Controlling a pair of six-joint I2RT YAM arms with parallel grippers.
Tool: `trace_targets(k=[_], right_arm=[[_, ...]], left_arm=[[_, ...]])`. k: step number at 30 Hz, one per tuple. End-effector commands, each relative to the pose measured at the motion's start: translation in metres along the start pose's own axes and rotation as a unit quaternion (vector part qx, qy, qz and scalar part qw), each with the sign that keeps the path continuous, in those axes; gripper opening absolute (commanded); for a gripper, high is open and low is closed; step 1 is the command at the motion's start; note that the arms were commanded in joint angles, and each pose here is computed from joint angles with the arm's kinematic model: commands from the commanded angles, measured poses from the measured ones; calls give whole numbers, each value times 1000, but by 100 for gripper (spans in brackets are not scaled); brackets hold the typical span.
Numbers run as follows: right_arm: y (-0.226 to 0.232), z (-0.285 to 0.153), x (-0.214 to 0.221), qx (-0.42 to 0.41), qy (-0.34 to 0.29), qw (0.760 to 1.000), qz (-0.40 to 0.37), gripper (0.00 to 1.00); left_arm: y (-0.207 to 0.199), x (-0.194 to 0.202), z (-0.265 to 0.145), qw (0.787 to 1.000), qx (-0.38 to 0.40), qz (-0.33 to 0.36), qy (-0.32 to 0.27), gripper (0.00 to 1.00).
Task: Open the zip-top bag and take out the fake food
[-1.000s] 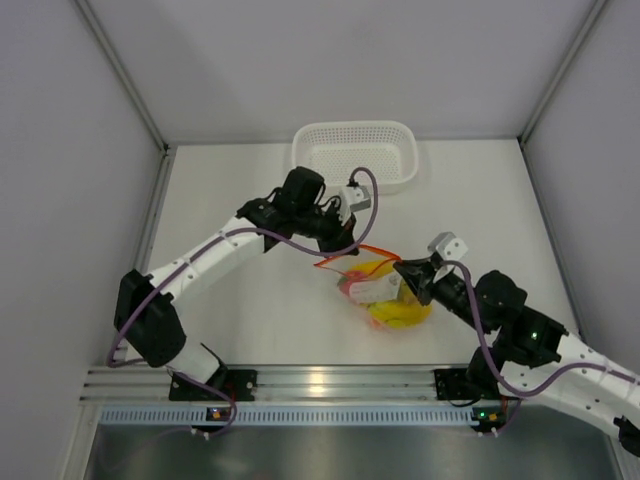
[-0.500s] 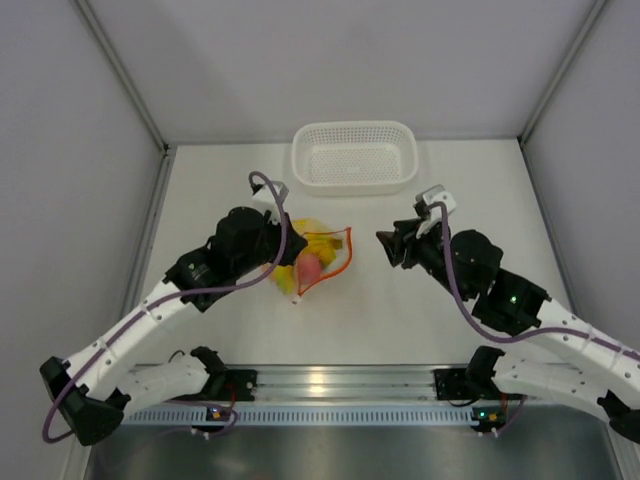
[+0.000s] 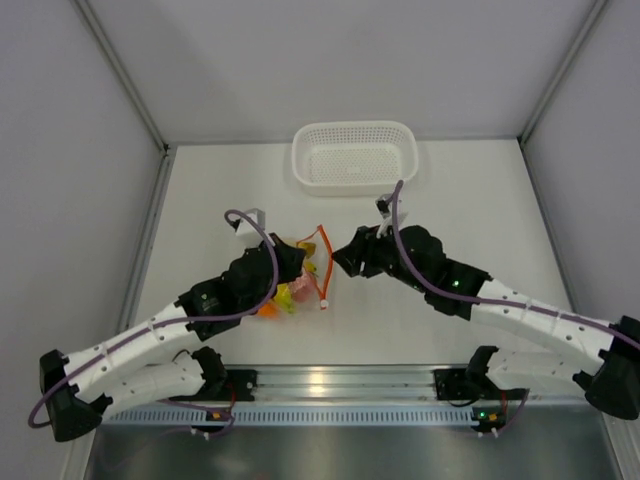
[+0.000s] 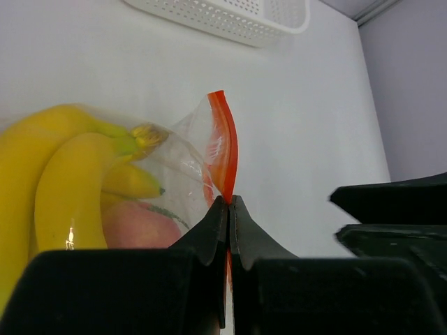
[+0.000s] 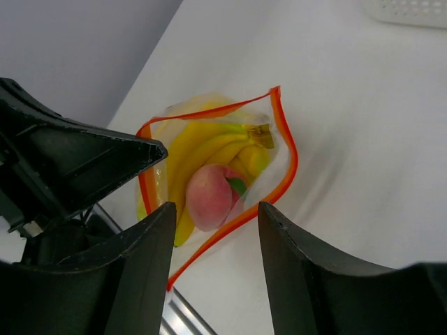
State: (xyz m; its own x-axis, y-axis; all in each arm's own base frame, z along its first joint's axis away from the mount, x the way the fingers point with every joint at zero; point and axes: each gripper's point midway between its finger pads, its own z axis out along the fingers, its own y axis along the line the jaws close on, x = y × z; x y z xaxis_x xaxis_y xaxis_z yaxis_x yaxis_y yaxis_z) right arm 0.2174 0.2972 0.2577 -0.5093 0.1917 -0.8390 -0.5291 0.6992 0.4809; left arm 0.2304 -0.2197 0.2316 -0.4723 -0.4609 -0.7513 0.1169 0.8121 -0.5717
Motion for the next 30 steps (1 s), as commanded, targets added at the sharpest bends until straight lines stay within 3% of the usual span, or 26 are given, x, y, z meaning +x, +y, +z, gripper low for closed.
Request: trace_targets(k=[1, 12, 17, 27, 30], right_arm=[[23, 18, 3, -53, -7, 997, 59, 52], [20, 75, 43, -68, 39, 997, -1, 67], [34, 87, 74, -130, 95, 986, -41, 74], [29, 101, 124, -147, 158, 976, -16, 89], [27, 107, 134, -139, 165, 976, -7, 88]], left_arm=[[-24, -26, 0, 995, 27, -72, -58, 0], [-29, -25, -9, 989, 56, -118, -71, 0], [-24, -20, -9, 987, 58, -129, -73, 0], [3, -8, -7, 985, 35, -146, -83, 0], [8, -8, -10, 983, 34, -156, -87, 0]])
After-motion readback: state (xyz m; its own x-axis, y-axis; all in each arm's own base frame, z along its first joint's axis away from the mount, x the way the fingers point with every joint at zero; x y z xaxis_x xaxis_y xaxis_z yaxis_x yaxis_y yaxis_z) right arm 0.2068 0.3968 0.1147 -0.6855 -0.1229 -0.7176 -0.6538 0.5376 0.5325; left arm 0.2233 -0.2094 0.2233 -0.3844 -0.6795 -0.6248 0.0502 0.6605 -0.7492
